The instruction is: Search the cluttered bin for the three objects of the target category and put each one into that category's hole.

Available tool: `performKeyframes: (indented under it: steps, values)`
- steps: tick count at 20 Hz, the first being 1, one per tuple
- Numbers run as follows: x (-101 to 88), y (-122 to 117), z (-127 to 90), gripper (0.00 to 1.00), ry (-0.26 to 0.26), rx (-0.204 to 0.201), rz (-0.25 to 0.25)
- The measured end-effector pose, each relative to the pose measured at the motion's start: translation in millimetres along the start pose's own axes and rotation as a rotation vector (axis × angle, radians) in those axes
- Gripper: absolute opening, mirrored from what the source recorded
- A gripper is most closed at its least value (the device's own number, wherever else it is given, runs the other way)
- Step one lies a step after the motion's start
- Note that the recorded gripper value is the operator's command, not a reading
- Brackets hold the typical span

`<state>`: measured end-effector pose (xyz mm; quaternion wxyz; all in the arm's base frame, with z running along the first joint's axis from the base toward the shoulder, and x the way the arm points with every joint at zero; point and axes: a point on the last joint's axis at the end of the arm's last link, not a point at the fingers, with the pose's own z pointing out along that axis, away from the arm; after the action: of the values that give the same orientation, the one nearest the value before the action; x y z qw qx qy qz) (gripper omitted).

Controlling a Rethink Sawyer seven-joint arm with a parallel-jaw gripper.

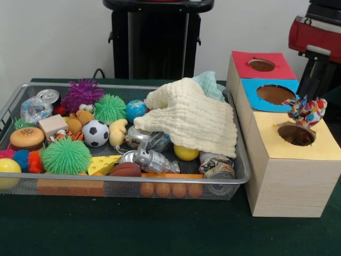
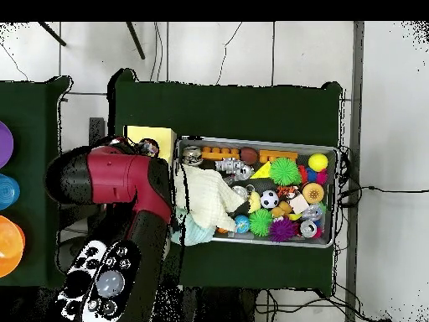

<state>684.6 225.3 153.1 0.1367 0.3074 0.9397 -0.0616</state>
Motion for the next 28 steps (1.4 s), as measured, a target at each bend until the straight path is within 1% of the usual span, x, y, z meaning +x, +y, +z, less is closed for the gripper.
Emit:
performKeyframes:
  steps: [7,8,14,17,20,22,27,28]
  values:
    - [-2.8,3,11,0.00,-0.013,0.015,-0.001]
    - [-4.6,3,14,1.00,-0.018,0.021,-0.003]
    - [-7.6,4,18,1.00,-0.023,0.031,-0.009]
    - [-11.2,4,19,1.00,-0.028,0.048,-0.015]
    - [-13.1,4,18,1.00,-0.023,0.063,-0.016]
    - [-15.6,4,15,1.00,-0.017,0.074,-0.015]
    - [-21.2,5,6,1.00,-0.010,0.087,-0.013]
    - [-23.2,6,-3,0.00,-0.007,0.086,-0.010]
